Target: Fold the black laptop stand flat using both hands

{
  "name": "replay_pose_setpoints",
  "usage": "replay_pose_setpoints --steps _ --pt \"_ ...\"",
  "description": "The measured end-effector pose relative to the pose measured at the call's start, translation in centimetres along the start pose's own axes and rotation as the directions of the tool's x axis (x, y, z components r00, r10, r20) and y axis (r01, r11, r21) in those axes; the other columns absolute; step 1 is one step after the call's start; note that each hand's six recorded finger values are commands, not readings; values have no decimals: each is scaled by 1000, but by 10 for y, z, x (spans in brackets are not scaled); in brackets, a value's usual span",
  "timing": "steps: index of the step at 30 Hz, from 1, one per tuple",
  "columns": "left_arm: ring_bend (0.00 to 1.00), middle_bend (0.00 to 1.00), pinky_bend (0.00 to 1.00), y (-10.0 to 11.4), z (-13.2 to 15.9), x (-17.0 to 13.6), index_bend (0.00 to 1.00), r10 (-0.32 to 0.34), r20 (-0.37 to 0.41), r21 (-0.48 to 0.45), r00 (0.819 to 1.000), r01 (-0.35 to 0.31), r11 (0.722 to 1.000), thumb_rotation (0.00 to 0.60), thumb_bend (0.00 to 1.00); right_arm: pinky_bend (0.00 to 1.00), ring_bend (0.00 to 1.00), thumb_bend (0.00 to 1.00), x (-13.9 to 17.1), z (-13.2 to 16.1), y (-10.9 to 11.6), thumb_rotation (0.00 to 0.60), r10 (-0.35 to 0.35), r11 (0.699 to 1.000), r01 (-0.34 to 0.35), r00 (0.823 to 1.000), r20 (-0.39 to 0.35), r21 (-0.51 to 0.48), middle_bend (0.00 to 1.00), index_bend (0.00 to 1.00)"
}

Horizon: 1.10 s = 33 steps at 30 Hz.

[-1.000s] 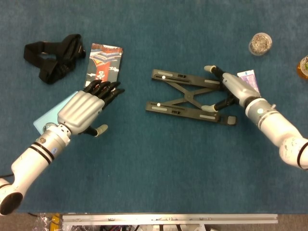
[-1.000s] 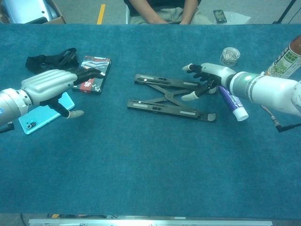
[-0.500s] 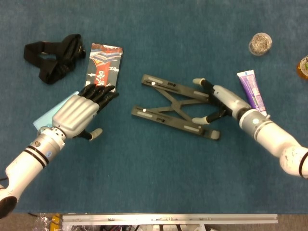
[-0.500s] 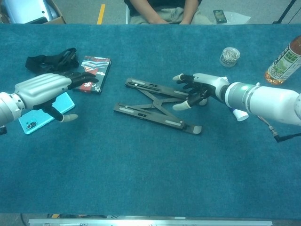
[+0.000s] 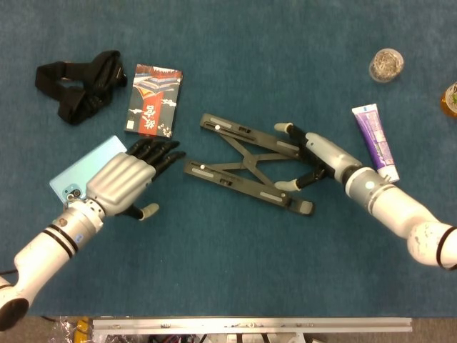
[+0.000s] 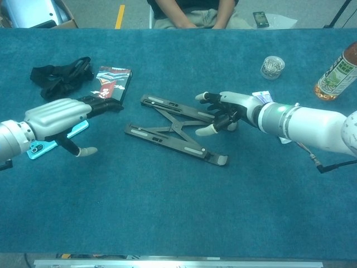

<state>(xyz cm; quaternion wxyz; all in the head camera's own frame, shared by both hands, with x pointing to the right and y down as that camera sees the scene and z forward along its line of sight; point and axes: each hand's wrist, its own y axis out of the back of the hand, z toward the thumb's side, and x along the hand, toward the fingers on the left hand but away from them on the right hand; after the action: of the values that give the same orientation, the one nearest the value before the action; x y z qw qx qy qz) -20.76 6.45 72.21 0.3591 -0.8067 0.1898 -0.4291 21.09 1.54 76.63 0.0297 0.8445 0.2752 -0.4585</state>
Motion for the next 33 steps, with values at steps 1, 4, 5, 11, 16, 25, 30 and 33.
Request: replay_pose_setpoints --steps 1,4,5,11,16,25,30,33 --pt "0 0 0 -1 1 1 0 -1 3 0 1000 1 1000 600 284 85 0 135 0 1 -2 531 5 1000 -5 1000 -2 -2 0 0" --pt "0 0 0 -5 6 4 0 -5 12 -5 1000 5 1000 600 284 85 0 135 -1 4 -7 530 17 1000 -17 1000 -10 -7 0 0" --pt "0 0 0 -6 7 5 0 -5 15 -7 1000 6 1000 600 284 85 0 135 -1 6 -9 530 21 1000 -21 1000 -13 -6 0 0" --pt "0 0 0 -12 12 14 0 -5 23 -12 1000 5 1000 600 285 85 0 135 -3 15 -21 526 52 999 -52 998 -34 -3 0 0" --pt "0 0 0 -16 11 22 0 5 22 -16 1000 -5 1000 600 284 85 0 135 -6 21 -31 526 74 997 -74 996 -47 -3 0 0" --pt "0 0 0 -22 10 34 0 39 33 -12 999 -38 999 600 284 85 0 135 -10 29 -42 524 101 995 -102 993 -60 0 0 0" --pt "0 0 0 -28 8 39 0 55 46 34 997 -57 998 600 284 85 0 135 -10 30 -43 523 106 994 -106 992 -63 1 0 0" --pt "0 0 0 -31 9 41 0 61 57 48 997 -64 997 600 284 85 0 134 -9 29 -43 519 106 994 -106 992 -64 -1 0 0"
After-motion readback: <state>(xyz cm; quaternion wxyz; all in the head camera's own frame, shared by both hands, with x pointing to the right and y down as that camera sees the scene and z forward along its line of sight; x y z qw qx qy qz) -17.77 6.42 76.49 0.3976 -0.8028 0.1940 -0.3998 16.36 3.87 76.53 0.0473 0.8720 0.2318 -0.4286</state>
